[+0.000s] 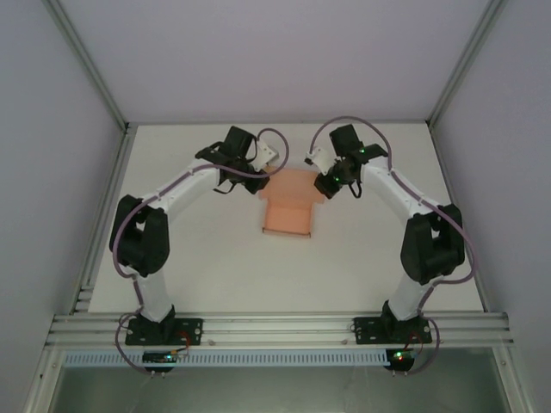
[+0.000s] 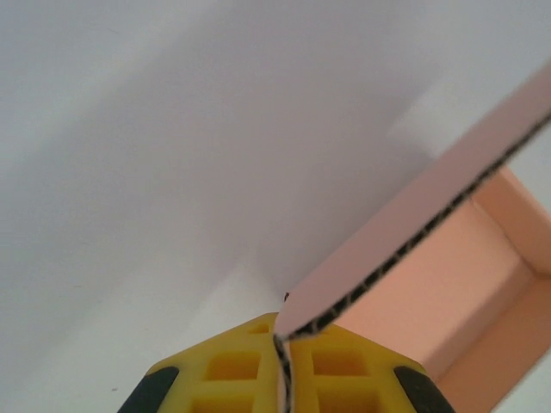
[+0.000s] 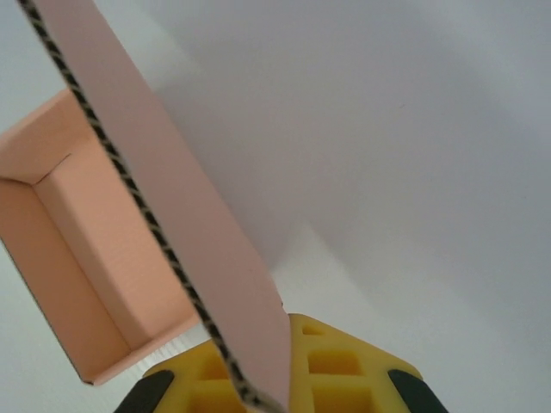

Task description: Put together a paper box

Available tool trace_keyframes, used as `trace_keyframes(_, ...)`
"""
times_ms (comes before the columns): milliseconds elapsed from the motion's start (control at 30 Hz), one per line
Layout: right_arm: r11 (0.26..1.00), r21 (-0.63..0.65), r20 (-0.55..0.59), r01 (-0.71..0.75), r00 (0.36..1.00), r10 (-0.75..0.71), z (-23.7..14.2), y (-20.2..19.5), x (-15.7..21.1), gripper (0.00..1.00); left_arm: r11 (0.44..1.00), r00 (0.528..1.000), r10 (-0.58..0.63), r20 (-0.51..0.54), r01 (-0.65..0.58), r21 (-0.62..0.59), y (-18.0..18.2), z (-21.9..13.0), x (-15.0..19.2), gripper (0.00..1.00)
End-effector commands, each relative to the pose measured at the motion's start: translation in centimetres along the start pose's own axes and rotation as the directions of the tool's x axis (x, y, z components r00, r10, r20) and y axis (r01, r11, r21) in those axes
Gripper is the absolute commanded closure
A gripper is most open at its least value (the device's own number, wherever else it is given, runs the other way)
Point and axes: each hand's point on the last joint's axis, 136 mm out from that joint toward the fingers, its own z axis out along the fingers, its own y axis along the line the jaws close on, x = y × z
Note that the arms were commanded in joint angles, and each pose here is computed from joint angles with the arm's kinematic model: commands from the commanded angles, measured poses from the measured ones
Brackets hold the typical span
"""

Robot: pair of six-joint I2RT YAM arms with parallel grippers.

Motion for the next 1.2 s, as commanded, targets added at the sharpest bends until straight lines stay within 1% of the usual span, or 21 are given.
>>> trace_keyframes(0, 0.929, 0.118, 0.231, -0.352, 0.919, 0.319, -2.5, -2.6, -4.3, 0.98, 0.972, 0.979, -0.162, 0.121, 0.179, -0.151, 2.1, -2.8, -2.9, 1.00)
trace_keyframes(67, 0.866, 0.110, 0.293, -0.487, 0.849, 0.441, -2.6, -3.0, -4.9, 0.99, 0.957, 0.957, -0.232, 0.173, 0.256, -0.133, 2.0, -2.8, -3.6, 1.00)
trace_keyframes(133, 0.794, 0.113, 0.361, -0.598, 0.769, 0.528, -2.6, -3.7, -5.3, 0.99, 0.937, 0.930, -0.299, 0.216, 0.329, -0.119, 1.9, -2.7, -4.0, 1.00)
trace_keyframes(167, 0.759, 0.099, 0.390, -0.644, 0.727, 0.565, -2.5, -3.9, -5.5, 0.98, 0.925, 0.913, -0.331, 0.236, 0.364, -0.107, 1.9, -2.5, -4.1, 1.00)
trace_keyframes(233, 0.720, 0.051, 0.432, -0.692, 0.665, 0.609, -2.2, -4.0, -6.2, 0.98, 0.907, 0.881, -0.387, 0.271, 0.417, -0.062, 1.5, -2.0, -4.3, 1.00)
trace_keyframes(300, 0.684, 0.037, 0.455, -0.728, 0.622, 0.638, -1.8, -4.0, -6.7, 0.99, 0.890, 0.858, -0.425, 0.288, 0.454, -0.040, 1.4, -1.6, -4.5, 1.00)
trace_keyframes(367, 0.667, 0.030, 0.459, -0.744, 0.603, 0.652, -1.2, -3.7, -7.1, 0.99, 0.869, 0.831, -0.468, 0.301, 0.494, -0.012, 1.4, -1.0, -4.8, 1.00)
trace_keyframes(467, 0.668, 0.051, 0.465, -0.743, 0.609, 0.642, -0.1, -3.1, -7.5, 0.97, 0.863, 0.820, -0.492, 0.292, 0.503, 0.043, 0.5, 0.4, -5.5, 0.99)
trace_keyframes(567, 0.677, 0.071, 0.447, -0.733, 0.630, 0.635, 1.2, -2.4, -7.4, 0.97, 0.844, 0.804, -0.528, 0.276, 0.534, 0.060, 0.3, 1.6, -5.9, 0.99)
trace_keyframes(667, 0.661, 0.059, 0.444, -0.748, 0.612, 0.654, 2.4, -2.1, -7.0, 0.98, 0.812, 0.773, -0.575, 0.269, 0.580, 0.069, 0.6, 2.8, -5.9, 0.98)
trace_keyframes(767, 0.646, 0.049, 0.480, -0.762, 0.585, 0.653, 3.1, -2.4, -6.9, 0.98, 0.784, 0.744, -0.609, 0.274, 0.617, 0.070, 0.9, 3.8, -5.6, 0.98)
trace_keyframes(833, 0.642, 0.045, 0.484, -0.765, 0.579, 0.656, 3.7, -2.1, -6.7, 0.98, 0.766, 0.723, -0.632, 0.280, 0.637, 0.084, 0.8, 4.3, -5.6, 0.98)
trace_keyframes(900, 0.648, 0.056, 0.484, -0.760, 0.588, 0.648, 4.2, -1.7, -6.6, 0.98, 0.759, 0.714, -0.643, 0.278, 0.643, 0.104, 0.4, 4.7, -5.7, 0.97)
trace_keyframes(1067, 0.662, 0.077, 0.484, -0.745, 0.609, 0.629, 4.8, -0.6, -6.3, 0.98, 0.766, 0.719, -0.637, 0.279, 0.630, 0.124, -0.8, 5.0, -6.0, 0.98)
trace_keyframes(1100, 0.664, 0.085, 0.482, -0.743, 0.614, 0.625, 4.8, -0.4, -6.1, 0.98, 0.771, 0.725, -0.631, 0.276, 0.625, 0.121, -1.0, 5.1, -5.8, 0.98)
trace_keyframes(1167, 0.652, 0.114, 0.508, -0.749, 0.608, 0.610, 4.7, -0.7, -5.6, 0.98, 0.763, 0.720, -0.641, 0.267, 0.635, 0.118, -1.3, 5.5, -5.0, 0.98)
